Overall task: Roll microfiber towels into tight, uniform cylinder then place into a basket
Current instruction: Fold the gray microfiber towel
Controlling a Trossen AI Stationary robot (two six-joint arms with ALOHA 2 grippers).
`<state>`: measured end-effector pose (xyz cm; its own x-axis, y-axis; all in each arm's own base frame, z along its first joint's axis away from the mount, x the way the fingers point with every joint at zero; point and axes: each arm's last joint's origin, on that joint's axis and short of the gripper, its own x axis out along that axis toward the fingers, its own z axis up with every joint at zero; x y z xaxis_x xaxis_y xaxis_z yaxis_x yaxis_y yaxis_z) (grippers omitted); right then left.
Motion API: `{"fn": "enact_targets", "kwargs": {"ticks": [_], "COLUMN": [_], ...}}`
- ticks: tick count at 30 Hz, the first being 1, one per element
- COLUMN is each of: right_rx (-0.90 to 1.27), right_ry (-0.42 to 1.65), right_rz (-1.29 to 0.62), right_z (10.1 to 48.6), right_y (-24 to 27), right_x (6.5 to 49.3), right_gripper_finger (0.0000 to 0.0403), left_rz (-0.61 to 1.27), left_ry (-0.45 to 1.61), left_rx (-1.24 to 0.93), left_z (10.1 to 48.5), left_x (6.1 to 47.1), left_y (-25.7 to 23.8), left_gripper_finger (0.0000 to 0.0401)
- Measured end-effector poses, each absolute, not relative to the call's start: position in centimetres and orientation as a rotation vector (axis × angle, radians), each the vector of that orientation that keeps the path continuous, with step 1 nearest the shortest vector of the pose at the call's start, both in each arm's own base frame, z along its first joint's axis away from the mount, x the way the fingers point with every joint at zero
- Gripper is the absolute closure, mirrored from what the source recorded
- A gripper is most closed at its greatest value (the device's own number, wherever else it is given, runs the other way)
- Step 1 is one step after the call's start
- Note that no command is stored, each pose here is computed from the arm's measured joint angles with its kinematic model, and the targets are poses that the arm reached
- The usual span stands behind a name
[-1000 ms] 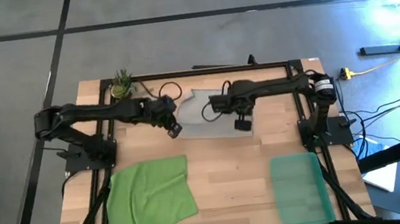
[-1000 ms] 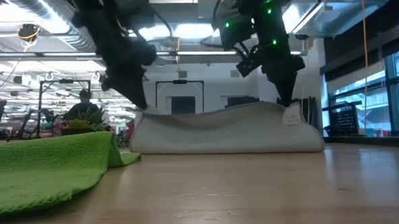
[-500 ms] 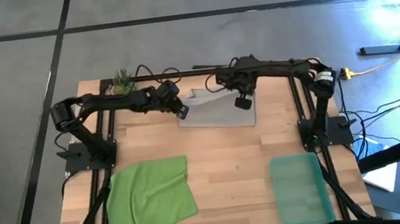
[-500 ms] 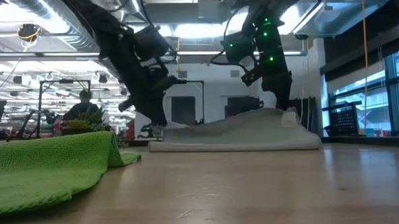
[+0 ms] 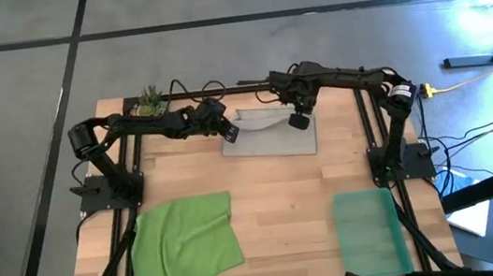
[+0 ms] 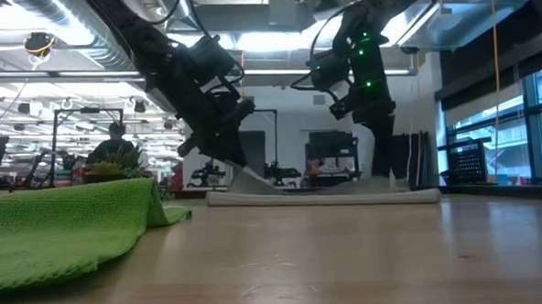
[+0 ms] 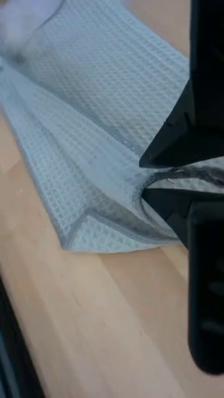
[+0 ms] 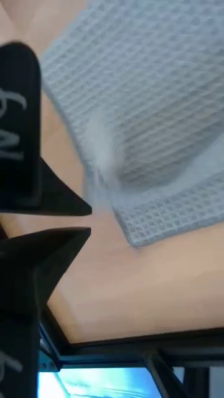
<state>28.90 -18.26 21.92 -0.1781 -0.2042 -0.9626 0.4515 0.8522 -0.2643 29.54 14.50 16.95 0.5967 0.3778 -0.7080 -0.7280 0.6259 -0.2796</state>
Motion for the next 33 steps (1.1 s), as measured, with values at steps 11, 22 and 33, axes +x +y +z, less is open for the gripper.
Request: {"fn": "enact_targets", "kwargs": {"ticks": [11, 22, 33], "right_rx": [0.166, 0.41, 0.496], "right_ry": [1.578, 1.545, 1.499], "right_rz": [-0.642, -0.323, -0.139], "right_z": [21.9, 21.5, 16.5], "right_y": [-19.1, -17.3, -13.4], "right_x": [29.3, 29.6, 30.1], "right_gripper_finger": [0.0262, 0.0248, 0.0248], "left_rz": [0.832, 0.509, 0.316], "left_ry": [0.572, 0.588, 0.848], "left_rx": [-0.586, -0.537, -0.294], "left_z": [17.3, 18.4, 15.3], "left_x": [29.0, 29.2, 30.6], "left_y": [16.1, 15.9, 11.9], "left_gripper_finger": [0.03, 0.0301, 0.0302]}}
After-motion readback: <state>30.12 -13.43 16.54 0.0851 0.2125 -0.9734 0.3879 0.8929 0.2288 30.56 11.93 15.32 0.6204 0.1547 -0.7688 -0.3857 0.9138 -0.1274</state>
